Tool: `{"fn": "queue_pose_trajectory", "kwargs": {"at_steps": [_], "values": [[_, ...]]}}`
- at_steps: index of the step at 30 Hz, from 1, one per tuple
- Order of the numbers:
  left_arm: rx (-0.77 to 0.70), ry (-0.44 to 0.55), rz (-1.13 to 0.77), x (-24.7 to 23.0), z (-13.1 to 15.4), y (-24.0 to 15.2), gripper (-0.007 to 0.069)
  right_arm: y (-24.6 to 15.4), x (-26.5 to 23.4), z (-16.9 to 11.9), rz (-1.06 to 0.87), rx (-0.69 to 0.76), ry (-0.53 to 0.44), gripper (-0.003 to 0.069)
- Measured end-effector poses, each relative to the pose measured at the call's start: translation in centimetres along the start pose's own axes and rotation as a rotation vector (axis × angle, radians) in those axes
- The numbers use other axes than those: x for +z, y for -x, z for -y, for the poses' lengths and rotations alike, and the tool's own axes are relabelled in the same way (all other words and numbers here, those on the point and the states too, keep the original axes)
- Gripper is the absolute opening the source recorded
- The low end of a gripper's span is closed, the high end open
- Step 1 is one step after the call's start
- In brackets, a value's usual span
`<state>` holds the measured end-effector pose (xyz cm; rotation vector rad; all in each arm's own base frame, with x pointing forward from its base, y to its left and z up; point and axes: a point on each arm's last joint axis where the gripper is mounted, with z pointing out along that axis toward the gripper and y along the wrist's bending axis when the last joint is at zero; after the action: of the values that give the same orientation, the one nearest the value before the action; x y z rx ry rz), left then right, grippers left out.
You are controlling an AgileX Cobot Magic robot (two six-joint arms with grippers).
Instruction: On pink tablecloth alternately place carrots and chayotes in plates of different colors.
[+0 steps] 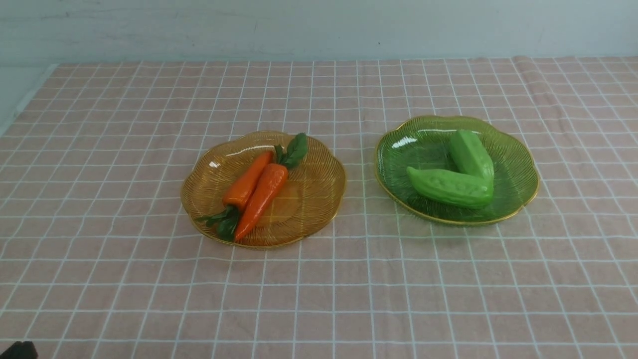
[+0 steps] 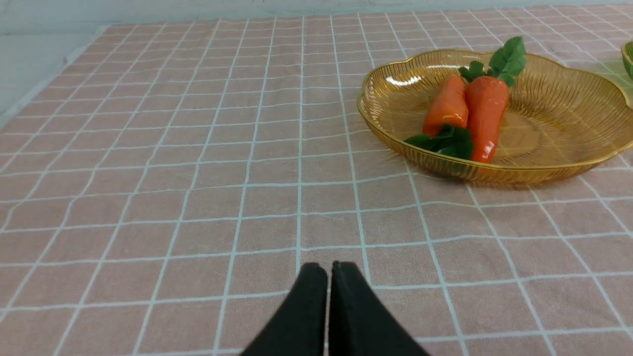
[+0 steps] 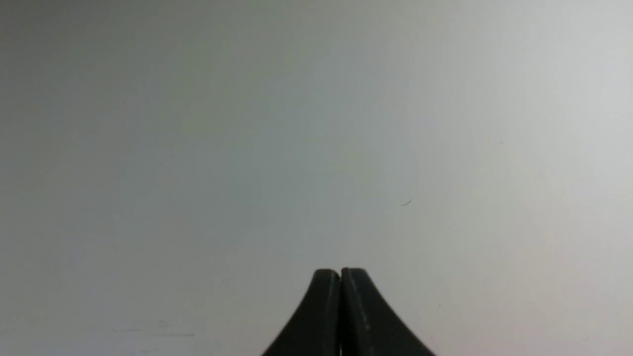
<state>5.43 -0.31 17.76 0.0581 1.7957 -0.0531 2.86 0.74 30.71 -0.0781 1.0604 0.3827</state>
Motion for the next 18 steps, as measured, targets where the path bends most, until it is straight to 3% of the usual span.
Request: {"fn": "queue_pose_trajectory", "kwargs": {"at_steps": [18], "values": [[0.064,-0.035,-0.080,-0.02,0.30,-0.78,-0.0003,0.00,0.00,0.00,0.000,0.000,0.000,-0.0015]]}}
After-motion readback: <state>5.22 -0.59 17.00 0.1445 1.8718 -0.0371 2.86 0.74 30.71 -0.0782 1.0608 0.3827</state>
